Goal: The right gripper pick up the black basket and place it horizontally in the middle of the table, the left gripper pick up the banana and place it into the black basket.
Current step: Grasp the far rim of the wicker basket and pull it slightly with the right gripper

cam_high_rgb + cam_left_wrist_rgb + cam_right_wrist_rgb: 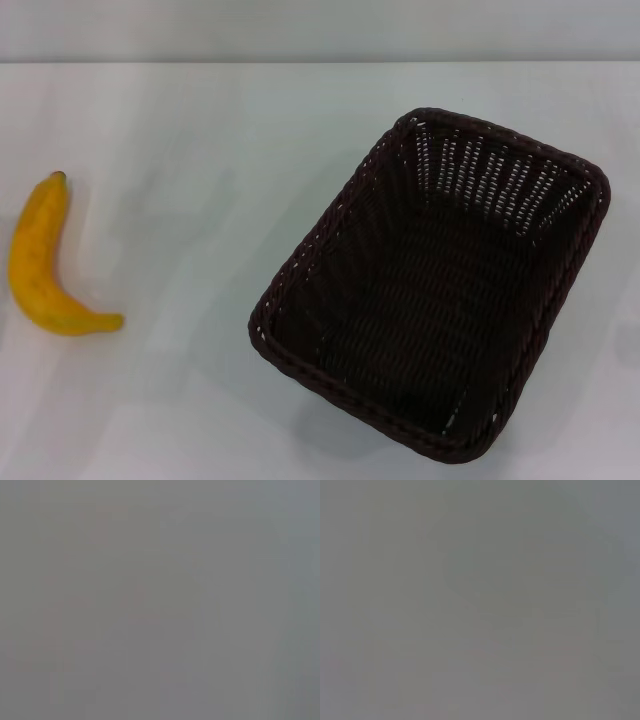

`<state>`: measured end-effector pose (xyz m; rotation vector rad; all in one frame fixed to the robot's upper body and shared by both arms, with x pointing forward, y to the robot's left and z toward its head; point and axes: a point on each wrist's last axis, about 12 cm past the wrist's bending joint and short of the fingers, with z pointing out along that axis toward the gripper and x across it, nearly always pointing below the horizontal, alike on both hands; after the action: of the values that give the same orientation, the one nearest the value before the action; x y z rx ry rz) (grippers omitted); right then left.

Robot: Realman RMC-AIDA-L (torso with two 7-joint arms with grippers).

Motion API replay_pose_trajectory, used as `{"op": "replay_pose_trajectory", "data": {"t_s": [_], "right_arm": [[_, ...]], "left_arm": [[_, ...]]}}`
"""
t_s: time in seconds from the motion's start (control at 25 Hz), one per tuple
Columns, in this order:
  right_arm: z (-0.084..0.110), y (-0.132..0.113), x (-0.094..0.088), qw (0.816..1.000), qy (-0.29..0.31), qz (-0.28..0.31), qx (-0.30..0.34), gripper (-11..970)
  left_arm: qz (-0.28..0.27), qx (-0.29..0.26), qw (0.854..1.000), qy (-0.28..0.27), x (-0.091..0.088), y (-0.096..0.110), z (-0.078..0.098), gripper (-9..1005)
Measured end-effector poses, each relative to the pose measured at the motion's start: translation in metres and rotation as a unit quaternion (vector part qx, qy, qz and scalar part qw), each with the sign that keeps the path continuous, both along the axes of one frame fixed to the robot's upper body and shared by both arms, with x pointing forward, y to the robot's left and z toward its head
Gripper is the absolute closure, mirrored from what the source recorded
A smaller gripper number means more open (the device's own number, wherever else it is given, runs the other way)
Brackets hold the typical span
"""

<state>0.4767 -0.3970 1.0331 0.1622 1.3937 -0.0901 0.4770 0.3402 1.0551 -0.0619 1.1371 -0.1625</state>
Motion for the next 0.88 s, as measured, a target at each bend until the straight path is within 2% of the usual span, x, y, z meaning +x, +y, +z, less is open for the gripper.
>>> {"op": "replay_pose_trajectory", "data": {"t_s": [0.16,0.44,0.64,0.88], "right_arm": [[-0.002,0.002,-0.001,1.0,0.005,-0.001,0.001,91],[0.0,0.002,-0.001,1.0,-0.002,0.002,0.002,91],[0.01,0.003,0.014,0.997,0.003,0.064,-0.047,90],[0.042,-0.013,0.042,0.988,0.018,0.15,-0.019,90]], "left_arm": [[0.009,0.01,1.0,-0.014,-0.001,0.005,0.004,118],[0.015,0.007,1.0,-0.004,-0.003,0.006,0.001,122],[0.015,0.006,1.0,-0.006,-0.003,0.005,0.001,125],[0.031,-0.006,0.999,-0.008,-0.008,0.011,0.001,128]]}}
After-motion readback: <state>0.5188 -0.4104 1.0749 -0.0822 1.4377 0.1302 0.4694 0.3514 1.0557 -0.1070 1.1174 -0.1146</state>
